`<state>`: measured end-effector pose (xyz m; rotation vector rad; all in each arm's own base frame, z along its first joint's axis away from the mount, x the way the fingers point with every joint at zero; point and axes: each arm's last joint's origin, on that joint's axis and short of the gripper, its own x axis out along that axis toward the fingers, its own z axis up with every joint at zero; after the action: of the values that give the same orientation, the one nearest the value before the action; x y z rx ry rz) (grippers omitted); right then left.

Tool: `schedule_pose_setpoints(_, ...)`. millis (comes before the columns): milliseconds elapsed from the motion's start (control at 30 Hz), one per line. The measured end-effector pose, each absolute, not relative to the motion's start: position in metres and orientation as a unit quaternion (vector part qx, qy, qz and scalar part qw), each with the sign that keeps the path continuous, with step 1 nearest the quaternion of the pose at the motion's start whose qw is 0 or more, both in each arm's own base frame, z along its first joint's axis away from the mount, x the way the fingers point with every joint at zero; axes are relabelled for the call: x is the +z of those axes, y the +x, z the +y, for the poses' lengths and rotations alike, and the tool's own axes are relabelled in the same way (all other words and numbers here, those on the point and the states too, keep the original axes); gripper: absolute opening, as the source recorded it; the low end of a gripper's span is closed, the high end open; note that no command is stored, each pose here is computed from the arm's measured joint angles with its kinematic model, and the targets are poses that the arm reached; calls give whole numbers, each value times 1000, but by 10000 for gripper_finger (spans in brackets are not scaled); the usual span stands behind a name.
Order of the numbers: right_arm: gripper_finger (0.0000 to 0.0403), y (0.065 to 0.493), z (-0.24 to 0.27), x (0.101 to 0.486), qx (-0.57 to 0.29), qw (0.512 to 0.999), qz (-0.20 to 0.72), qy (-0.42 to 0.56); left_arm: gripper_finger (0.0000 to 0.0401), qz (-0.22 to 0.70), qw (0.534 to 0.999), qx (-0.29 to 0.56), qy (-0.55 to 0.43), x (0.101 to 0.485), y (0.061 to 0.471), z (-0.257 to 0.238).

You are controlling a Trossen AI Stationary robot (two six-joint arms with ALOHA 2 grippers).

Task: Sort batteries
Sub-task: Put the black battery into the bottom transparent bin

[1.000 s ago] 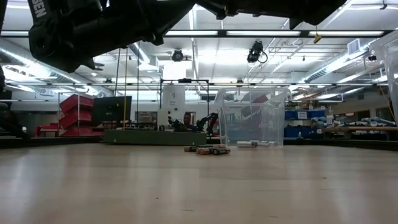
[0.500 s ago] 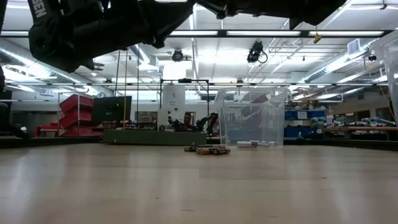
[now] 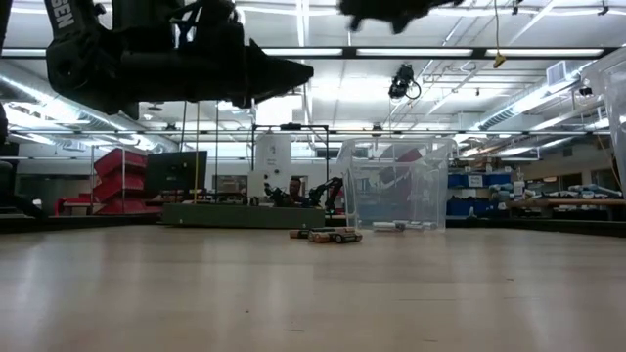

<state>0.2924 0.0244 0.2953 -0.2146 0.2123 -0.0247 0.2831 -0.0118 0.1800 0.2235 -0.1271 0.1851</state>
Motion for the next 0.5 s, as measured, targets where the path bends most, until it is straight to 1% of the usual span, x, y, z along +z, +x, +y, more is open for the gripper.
schedule_pose_setpoints(133, 39, 247, 26, 312, -18, 985, 171, -33, 174, -56, 986, 106, 115, 179, 283, -11)
schedule_pose_setpoints(200, 39, 225, 26, 314, -21, 977, 210, 21, 174, -57, 986, 108, 117, 179, 283, -11)
schedule_pose_setpoints(267, 39, 205, 29, 316, 1, 966, 243, 85, 174, -59, 984, 109, 126, 180, 283, -11)
schedule_pose_setpoints(400, 39, 177, 42, 322, 63, 935, 278, 209, 173, -69, 983, 112, 126, 182, 283, -11)
schedule_pose_setpoints(500, 39, 162, 53, 320, 82, 898, 326, 284, 173, -73, 983, 116, 125, 183, 282, -11)
